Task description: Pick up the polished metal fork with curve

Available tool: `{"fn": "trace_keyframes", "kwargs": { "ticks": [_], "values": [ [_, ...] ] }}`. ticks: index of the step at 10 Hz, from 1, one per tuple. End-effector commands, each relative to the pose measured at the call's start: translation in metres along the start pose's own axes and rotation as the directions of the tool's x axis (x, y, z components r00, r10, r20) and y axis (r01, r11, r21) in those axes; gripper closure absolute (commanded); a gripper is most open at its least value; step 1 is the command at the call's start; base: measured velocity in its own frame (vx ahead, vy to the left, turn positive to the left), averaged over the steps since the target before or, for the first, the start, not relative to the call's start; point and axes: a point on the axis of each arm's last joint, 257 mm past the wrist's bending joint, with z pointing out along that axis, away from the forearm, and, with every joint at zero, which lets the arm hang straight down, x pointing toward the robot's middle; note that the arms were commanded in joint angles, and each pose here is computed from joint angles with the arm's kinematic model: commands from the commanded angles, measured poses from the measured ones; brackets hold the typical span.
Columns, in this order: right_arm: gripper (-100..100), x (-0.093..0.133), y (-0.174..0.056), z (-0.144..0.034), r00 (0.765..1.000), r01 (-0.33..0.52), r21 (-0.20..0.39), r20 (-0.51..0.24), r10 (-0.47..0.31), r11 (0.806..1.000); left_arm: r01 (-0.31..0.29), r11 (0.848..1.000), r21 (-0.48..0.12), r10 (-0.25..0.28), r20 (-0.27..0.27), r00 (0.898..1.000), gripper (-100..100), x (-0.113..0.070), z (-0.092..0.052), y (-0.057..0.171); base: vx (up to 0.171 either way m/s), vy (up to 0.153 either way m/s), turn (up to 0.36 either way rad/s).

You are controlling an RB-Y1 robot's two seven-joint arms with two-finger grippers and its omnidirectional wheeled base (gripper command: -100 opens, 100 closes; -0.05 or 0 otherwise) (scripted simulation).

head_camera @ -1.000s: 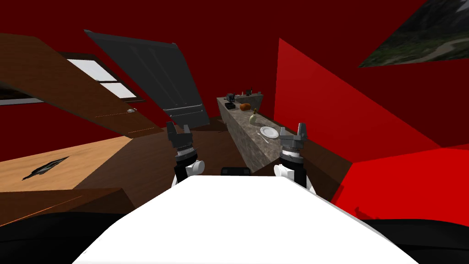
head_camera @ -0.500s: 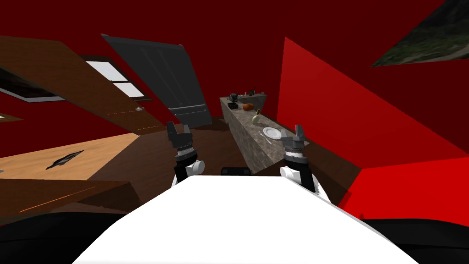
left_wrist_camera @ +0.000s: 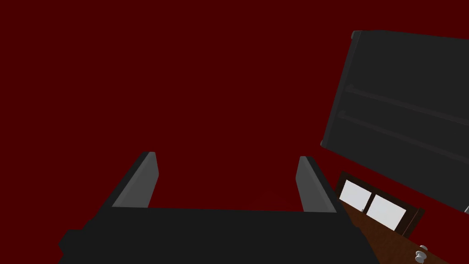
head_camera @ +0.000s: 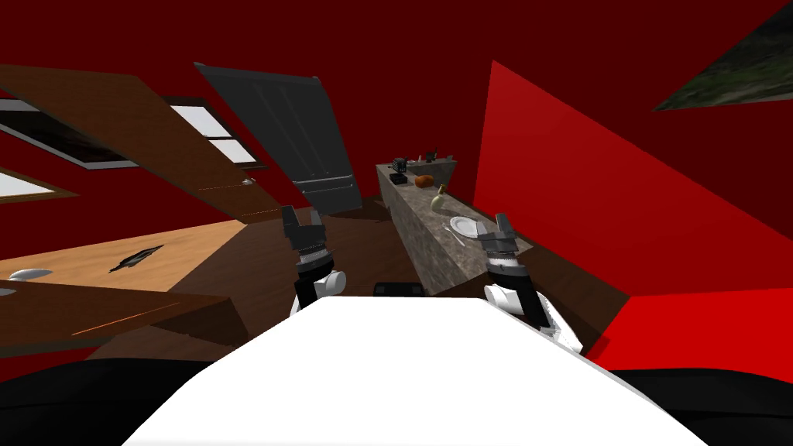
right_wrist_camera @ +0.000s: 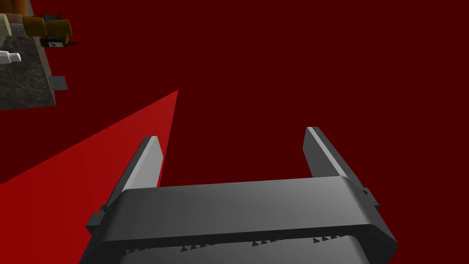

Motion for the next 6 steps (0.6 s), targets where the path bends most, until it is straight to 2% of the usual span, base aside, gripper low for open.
{"fn": "trace_keyframes", "kwargs": {
  "ticks": [1, 4, 5, 6],
  "values": [
    [-100, -0.002, -0.005, 0.001, 1.000, 0.020, 0.016, -0.023, -0.019, 1.000, 0.000, 1.000, 0.000, 0.000, 0.000, 1.000, 0, 0.000, 0.000, 0.000, 0.009, 0.019, 0.048],
    [-100, -0.012, -0.024, -0.004, 0.994, 0.079, 0.082, -0.078, -0.073, 0.993, 0.000, 1.000, 0.000, 0.000, 0.000, 1.000, 0, 0.000, 0.000, 0.000, 0.011, 0.021, 0.086],
    [-100, -0.011, -0.024, -0.003, 0.993, 0.086, 0.081, -0.091, -0.079, 0.993, 0.000, 1.000, 0.000, 0.000, 0.000, 1.000, 0, 0.000, 0.000, 0.000, 0.014, 0.014, 0.049],
    [-100, -0.016, -0.034, -0.007, 0.988, 0.116, 0.115, -0.116, -0.102, 0.987, 0.000, 1.000, 0.000, 0.000, 0.000, 1.000, 0, 0.000, 0.000, 0.000, 0.021, 0.024, 0.095]
  ]
}}
